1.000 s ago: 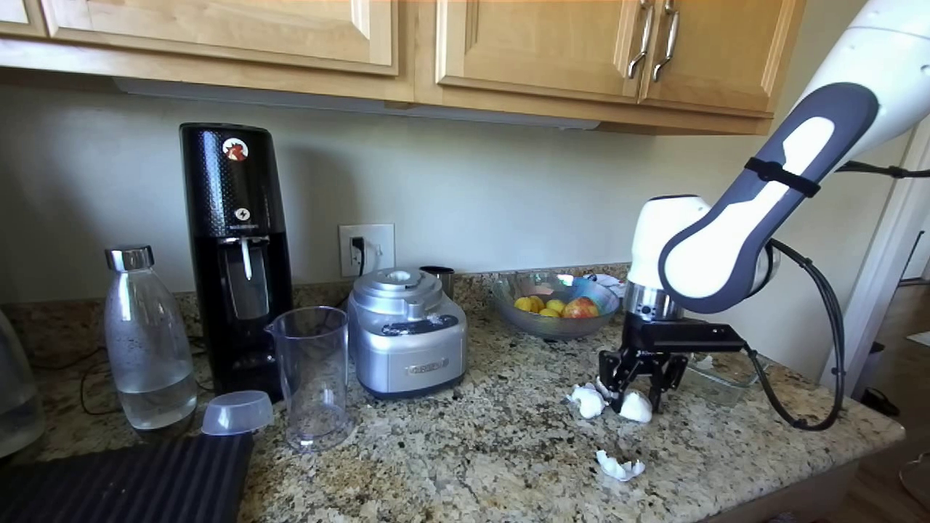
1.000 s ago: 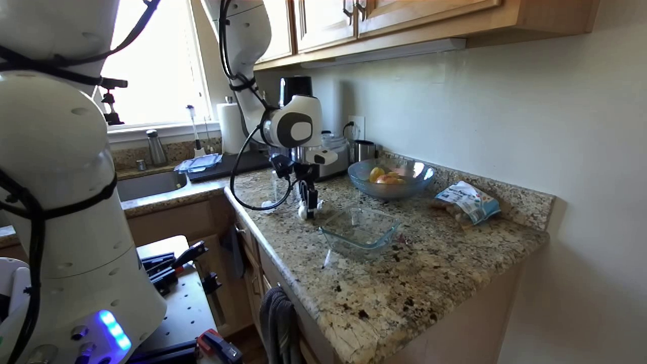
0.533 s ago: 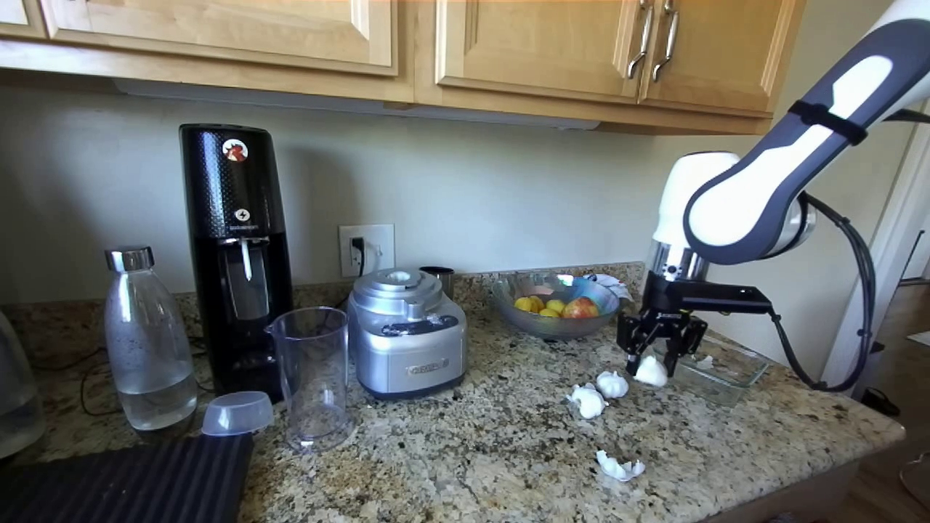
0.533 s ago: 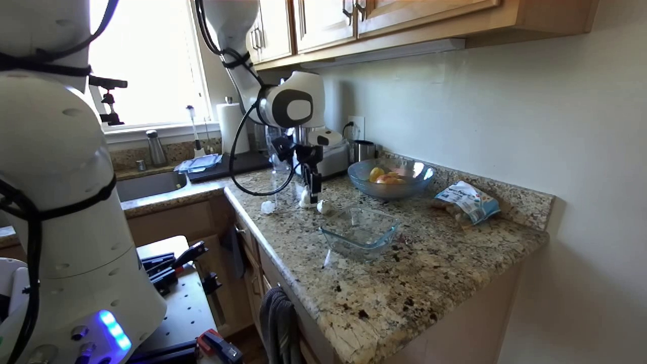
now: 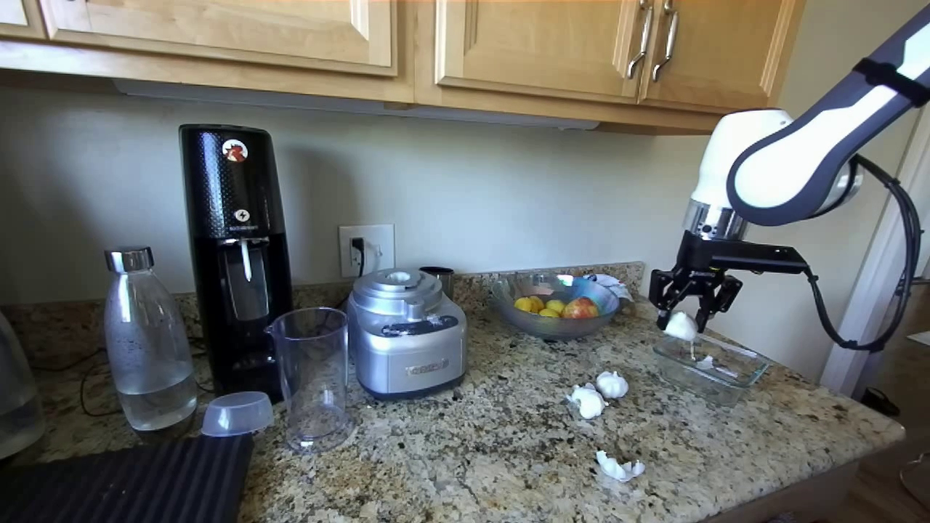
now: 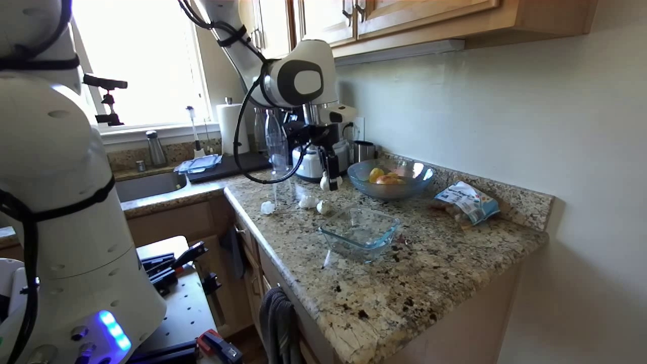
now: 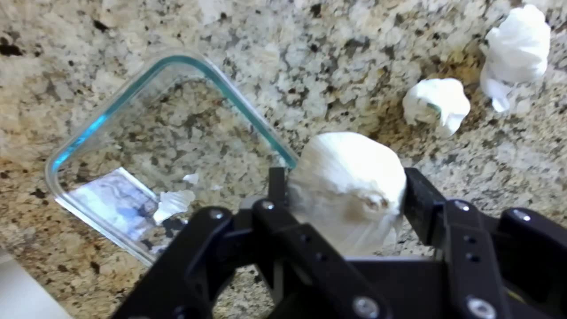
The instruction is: Put the bulbs of garlic on the counter in the clear container
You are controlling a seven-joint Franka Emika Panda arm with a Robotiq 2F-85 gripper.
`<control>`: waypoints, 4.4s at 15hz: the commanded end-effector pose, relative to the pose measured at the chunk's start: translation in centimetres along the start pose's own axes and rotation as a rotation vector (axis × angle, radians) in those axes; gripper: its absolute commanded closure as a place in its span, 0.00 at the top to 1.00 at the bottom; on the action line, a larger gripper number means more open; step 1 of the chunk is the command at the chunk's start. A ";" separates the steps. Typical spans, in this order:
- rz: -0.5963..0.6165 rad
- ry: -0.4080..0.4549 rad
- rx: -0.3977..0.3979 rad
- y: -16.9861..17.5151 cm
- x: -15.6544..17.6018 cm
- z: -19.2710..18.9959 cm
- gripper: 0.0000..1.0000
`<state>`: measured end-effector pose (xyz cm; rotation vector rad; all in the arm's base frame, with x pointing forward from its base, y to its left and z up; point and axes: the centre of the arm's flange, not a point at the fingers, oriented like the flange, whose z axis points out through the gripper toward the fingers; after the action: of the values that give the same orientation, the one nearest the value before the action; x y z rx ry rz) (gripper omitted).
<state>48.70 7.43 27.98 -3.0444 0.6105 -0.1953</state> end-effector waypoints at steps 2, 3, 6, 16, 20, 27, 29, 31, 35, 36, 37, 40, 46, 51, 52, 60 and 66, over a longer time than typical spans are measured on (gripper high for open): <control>0.146 0.070 -0.051 3.3 0.6 -0.1 0.40; 0.171 0.062 -0.056 3.8 1.0 0.1 0.40; 0.254 0.067 -0.091 5.4 1.7 1.8 0.40; 0.393 0.029 -0.141 8.0 2.3 8.8 0.40; 0.371 0.039 -0.144 7.3 2.1 8.5 0.97; 0.264 0.061 -0.052 3.8 0.1 2.0 1.00; 0.218 0.081 -0.016 1.9 -0.6 0.1 1.00; 0.173 0.095 0.010 -0.4 -1.0 -0.9 1.00; 0.119 0.079 0.061 -5.2 -1.5 0.1 1.00; 0.107 0.075 0.068 -6.1 -1.7 0.5 1.00; 0.098 0.065 0.070 -6.9 -1.9 1.1 1.00; 0.079 0.035 0.058 -8.4 -1.9 3.7 1.00; 0.080 -0.014 0.026 -9.9 -1.1 8.6 1.00; 0.068 -0.008 0.003 -10.6 -0.6 11.2 1.00; 0.071 -0.013 -0.004 -10.5 -0.4 11.8 1.00; 0.085 -0.025 -0.028 -10.2 0.0 13.1 0.73; 0.095 -0.033 -0.027 -10.0 -0.3 12.0 0.34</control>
<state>54.44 16.98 15.36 -3.0224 0.7606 -0.1493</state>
